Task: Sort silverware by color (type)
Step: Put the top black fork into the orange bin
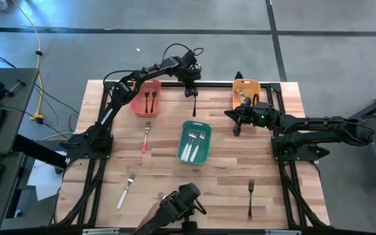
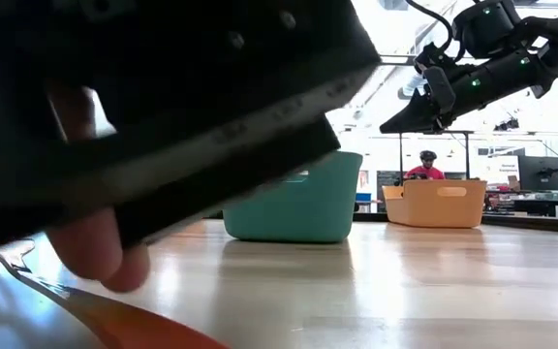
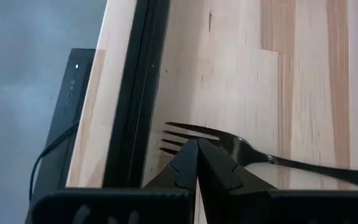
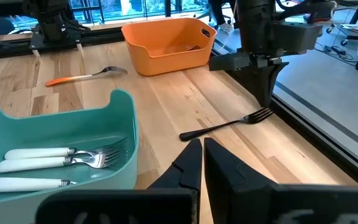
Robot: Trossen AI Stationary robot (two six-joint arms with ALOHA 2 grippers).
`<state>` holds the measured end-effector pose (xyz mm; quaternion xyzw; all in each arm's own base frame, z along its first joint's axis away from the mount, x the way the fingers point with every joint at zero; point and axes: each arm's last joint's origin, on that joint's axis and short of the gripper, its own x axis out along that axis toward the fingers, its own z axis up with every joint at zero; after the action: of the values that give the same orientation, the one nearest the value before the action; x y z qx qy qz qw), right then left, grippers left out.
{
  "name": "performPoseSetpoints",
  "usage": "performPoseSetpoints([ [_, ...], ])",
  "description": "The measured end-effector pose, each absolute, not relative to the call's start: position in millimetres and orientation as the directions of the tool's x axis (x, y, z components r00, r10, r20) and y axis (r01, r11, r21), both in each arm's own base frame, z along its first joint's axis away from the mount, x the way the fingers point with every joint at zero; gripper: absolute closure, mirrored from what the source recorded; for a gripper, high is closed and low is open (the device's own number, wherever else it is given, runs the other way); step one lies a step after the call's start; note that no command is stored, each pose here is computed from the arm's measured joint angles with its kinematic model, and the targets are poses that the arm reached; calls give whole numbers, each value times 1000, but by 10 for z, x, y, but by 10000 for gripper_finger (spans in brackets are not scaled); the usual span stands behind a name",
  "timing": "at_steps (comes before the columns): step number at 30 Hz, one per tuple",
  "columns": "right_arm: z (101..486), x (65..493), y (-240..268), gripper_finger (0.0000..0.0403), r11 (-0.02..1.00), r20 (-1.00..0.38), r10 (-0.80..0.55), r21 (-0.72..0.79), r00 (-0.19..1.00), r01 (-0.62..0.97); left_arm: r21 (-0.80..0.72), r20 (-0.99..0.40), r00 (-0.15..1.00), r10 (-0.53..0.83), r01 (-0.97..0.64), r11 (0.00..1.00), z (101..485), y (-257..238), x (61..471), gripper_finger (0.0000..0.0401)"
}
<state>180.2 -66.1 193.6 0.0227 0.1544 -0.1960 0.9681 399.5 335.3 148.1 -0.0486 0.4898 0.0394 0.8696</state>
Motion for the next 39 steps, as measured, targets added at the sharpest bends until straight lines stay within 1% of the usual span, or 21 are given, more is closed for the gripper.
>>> performPoseSetpoints([
  [2, 1937, 1802, -661, 403, 922, -307, -373, -17, 875, 387, -38, -853, 521, 30, -119, 992, 1432, 3357, 4024, 401],
  [5, 1939, 1802, -665, 403, 917, -305, -386, -21, 871, 399, -63, -856, 517, 3, -109, 992, 1366, 3344, 4029, 401],
  [19, 1942, 1794, -686, 403, 910, -301, -401, -23, 865, 414, 3, -858, 512, 39, -72, 997, 1384, 3372, 4024, 401],
  [23, 1942, 1794, -686, 403, 910, -301, -401, -21, 865, 414, 46, -888, 455, 69, -60, 997, 1365, 3387, 3972, 401],
  [25, 1942, 1794, -686, 403, 910, -301, -401, -20, 865, 414, 62, -907, 414, 80, -57, 996, 1359, 3404, 3919, 401],
  [27, 1940, 1794, -686, 403, 910, -303, -400, -20, 865, 414, 107, -926, 358, 120, -55, 993, 1372, 3417, 3876, 401],
  [29, 1938, 1793, -686, 403, 910, -306, -400, -20, 864, 414, 113, -939, 321, 121, -43, 993, 1373, 3415, 3840, 401],
  [39, 1925, 1789, -684, 403, 910, -319, -398, -23, 860, 413, 84, -958, 270, 92, -41, 996, 1534, 3356, 3742, 401],
])
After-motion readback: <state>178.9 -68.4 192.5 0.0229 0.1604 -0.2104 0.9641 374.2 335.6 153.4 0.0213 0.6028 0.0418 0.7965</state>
